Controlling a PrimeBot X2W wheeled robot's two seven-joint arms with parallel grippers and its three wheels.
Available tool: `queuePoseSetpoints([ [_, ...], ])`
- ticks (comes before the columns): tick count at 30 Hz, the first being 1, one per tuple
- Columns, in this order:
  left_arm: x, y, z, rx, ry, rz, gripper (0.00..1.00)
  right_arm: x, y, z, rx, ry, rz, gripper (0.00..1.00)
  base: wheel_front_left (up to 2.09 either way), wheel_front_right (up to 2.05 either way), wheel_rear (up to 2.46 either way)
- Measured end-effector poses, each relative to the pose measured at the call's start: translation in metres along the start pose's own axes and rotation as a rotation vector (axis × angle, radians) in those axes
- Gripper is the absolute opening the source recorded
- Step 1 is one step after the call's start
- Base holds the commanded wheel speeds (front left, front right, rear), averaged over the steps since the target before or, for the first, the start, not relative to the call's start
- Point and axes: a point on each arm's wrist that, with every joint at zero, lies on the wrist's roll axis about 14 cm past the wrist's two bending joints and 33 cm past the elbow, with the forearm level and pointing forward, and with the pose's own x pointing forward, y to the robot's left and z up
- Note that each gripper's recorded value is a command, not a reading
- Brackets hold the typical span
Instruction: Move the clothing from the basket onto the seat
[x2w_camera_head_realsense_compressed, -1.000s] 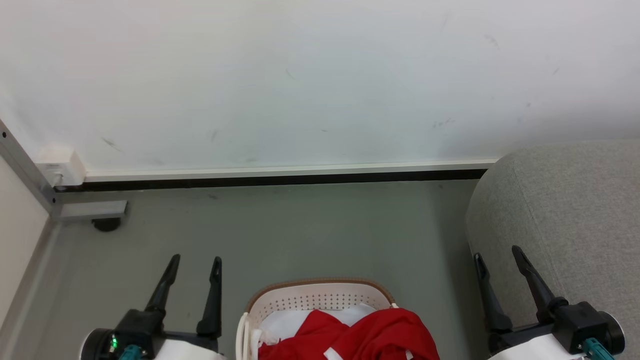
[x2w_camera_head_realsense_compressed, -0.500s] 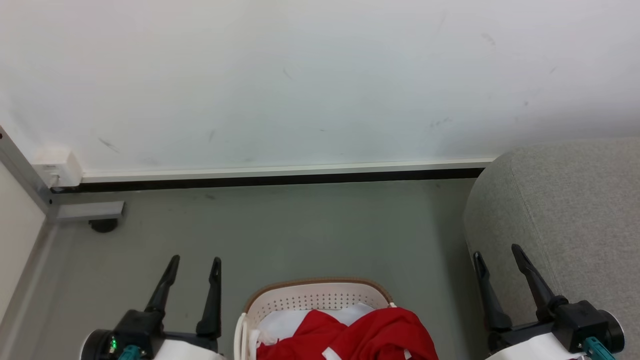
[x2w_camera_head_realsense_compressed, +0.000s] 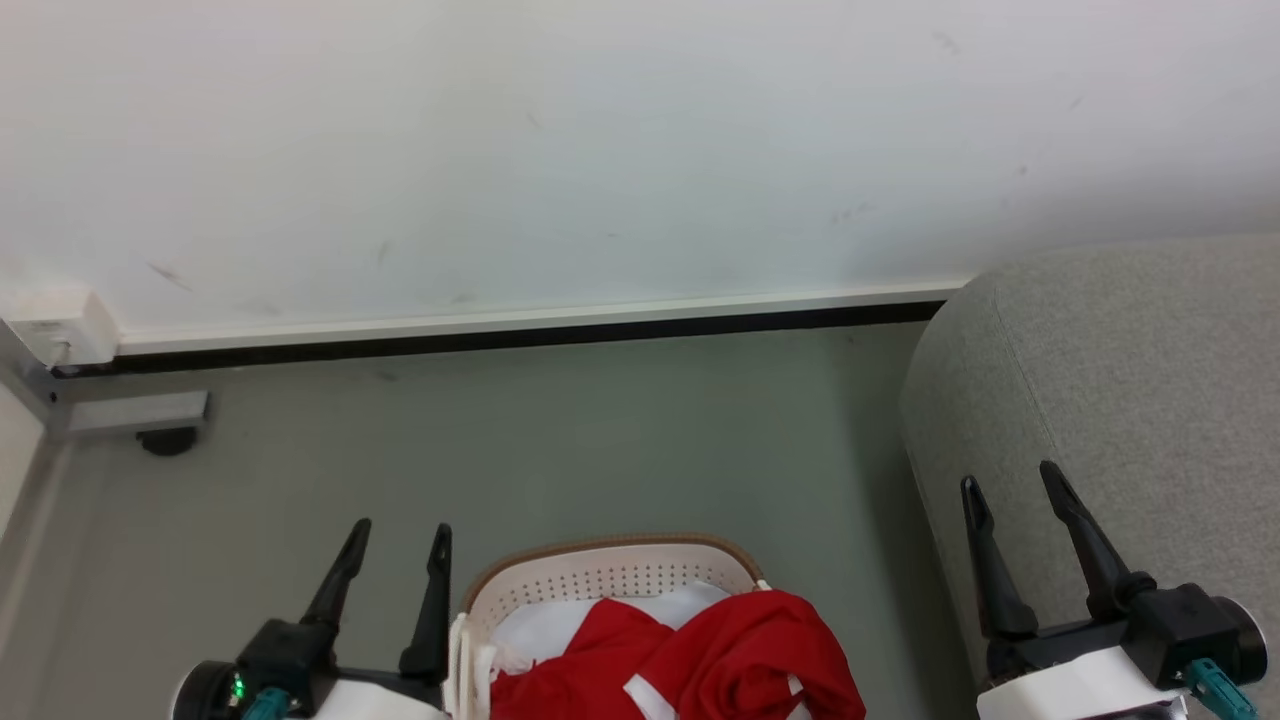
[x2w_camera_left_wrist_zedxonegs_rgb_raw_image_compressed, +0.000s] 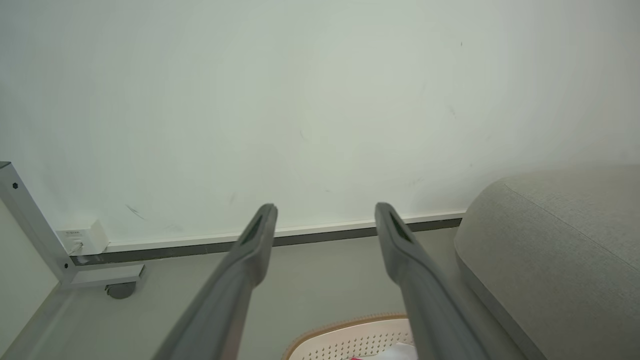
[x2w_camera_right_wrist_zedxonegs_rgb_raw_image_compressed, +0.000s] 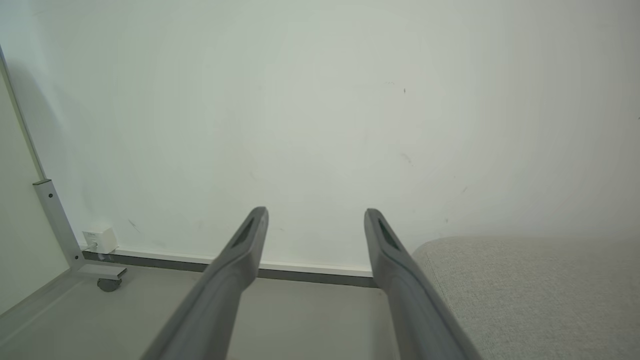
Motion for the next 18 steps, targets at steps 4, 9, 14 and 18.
queuePoseSetpoints([
  [4,0.013,-0.008,-0.013,-0.013,0.029,-0.032,1.00,0.007,-0.007,0.000,-0.011,-0.001,-0.016,1.00,0.00,0.00,0.00],
  [9,0.030,-0.027,-0.039,-0.024,0.092,-0.098,1.00,0.008,-0.027,0.000,-0.024,-0.002,-0.069,1.00,0.00,0.00,0.00],
  [14,0.045,-0.049,-0.075,-0.010,0.183,-0.196,1.00,0.006,-0.051,0.001,-0.042,0.000,-0.136,1.00,0.00,0.00,0.00],
  [18,0.049,-0.067,-0.115,0.003,0.292,-0.285,1.00,0.002,-0.068,-0.003,-0.050,0.015,-0.186,1.00,0.00,0.00,0.00],
])
